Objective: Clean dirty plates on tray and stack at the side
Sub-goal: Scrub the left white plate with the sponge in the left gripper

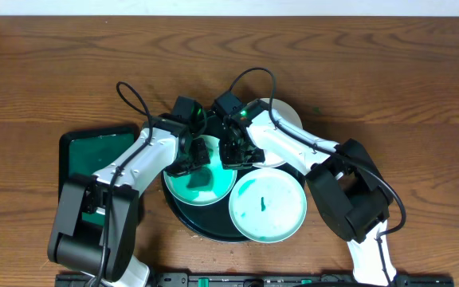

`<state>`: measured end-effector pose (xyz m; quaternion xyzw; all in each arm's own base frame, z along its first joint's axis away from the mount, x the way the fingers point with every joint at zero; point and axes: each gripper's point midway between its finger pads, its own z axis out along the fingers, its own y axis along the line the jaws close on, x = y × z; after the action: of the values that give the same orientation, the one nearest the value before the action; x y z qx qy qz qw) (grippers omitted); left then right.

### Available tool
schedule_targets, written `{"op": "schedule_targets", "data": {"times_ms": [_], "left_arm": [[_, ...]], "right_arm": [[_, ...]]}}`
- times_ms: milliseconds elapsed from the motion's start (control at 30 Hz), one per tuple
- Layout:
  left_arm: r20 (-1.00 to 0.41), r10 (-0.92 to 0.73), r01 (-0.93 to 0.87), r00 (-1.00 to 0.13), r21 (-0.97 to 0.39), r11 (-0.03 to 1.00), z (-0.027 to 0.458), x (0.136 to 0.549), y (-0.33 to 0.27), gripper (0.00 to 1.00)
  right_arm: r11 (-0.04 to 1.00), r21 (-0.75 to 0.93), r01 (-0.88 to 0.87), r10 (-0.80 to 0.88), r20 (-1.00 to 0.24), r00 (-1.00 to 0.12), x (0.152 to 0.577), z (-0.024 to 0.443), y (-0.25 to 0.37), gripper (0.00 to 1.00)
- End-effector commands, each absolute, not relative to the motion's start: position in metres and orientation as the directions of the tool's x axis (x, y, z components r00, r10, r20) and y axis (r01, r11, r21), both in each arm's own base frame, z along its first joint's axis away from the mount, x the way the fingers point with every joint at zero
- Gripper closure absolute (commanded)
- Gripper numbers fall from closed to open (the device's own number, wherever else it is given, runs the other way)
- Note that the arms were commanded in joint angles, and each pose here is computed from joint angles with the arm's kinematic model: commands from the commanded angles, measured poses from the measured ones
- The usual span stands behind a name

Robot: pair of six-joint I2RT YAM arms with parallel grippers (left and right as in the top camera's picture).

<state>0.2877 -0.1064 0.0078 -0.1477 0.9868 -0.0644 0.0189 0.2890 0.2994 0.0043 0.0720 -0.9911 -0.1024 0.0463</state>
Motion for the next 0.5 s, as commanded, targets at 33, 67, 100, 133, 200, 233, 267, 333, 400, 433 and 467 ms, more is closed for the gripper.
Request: {"op": "schedule_targets", "data": {"times_ms": [33, 67, 100, 133, 200, 233, 267, 333, 400, 433, 467], "left_arm": [[-0.146, -0.4, -0.425, -0.905, 0.323, 0.846, -0.014, 0.265, -0.009, 0.93], [-0.161, -0.412, -0.442, -0.897, 0.333, 0.833, -0.013, 0.265, -0.007, 0.92], [-0.182, -0.434, -0.471, -0.882, 0.345, 0.812, -0.011, 0.265, -0.003, 0.93], [-0.188, -0.443, -0.481, -0.877, 0.344, 0.806, -0.011, 0.265, -0.003, 0.93], [-0.193, -0.447, -0.487, -0.874, 0.34, 0.805, -0.011, 0.267, -0.003, 0.93], [-0.195, -0.447, -0.488, -0.873, 0.338, 0.805, -0.011, 0.268, -0.003, 0.93], [-0.197, -0.447, -0.489, -0.872, 0.336, 0.805, -0.01, 0.269, -0.004, 0.93], [-0.203, -0.448, -0.492, -0.871, 0.331, 0.805, -0.009, 0.271, -0.004, 0.93], [-0.219, -0.474, -0.522, -0.853, 0.322, 0.79, -0.008, 0.274, -0.005, 0.94], [-0.231, -0.493, -0.545, -0.838, 0.317, 0.777, -0.007, 0.275, -0.004, 0.93], [-0.242, -0.511, -0.565, -0.825, 0.311, 0.764, -0.006, 0.276, -0.004, 0.93]], "right_arm": [[0.976, 0.156, -0.15, -0.168, 0.11, -0.98, 0.279, -0.01, 0.289, 0.99], [0.976, 0.156, -0.15, -0.168, 0.11, -0.98, 0.279, -0.01, 0.289, 0.99], [0.976, 0.156, -0.15, -0.168, 0.11, -0.98, 0.279, -0.01, 0.289, 0.99], [0.976, 0.156, -0.15, -0.168, 0.11, -0.98, 0.279, -0.01, 0.289, 0.99], [0.976, 0.155, -0.15, -0.168, 0.11, -0.98, 0.279, -0.01, 0.289, 0.99], [0.977, 0.155, -0.15, -0.168, 0.111, -0.98, 0.279, -0.01, 0.289, 0.99], [0.977, 0.154, -0.15, -0.168, 0.112, -0.979, 0.279, -0.01, 0.289, 0.99], [0.977, 0.153, -0.149, -0.168, 0.114, -0.979, 0.278, -0.01, 0.288, 0.99], [0.977, 0.152, -0.149, -0.167, 0.116, -0.979, 0.278, -0.01, 0.288, 0.99], [0.977, 0.152, -0.149, -0.167, 0.116, -0.979, 0.278, -0.01, 0.288, 0.99], [0.977, 0.151, -0.149, -0.167, 0.116, -0.979, 0.278, -0.01, 0.288, 0.99]]}}
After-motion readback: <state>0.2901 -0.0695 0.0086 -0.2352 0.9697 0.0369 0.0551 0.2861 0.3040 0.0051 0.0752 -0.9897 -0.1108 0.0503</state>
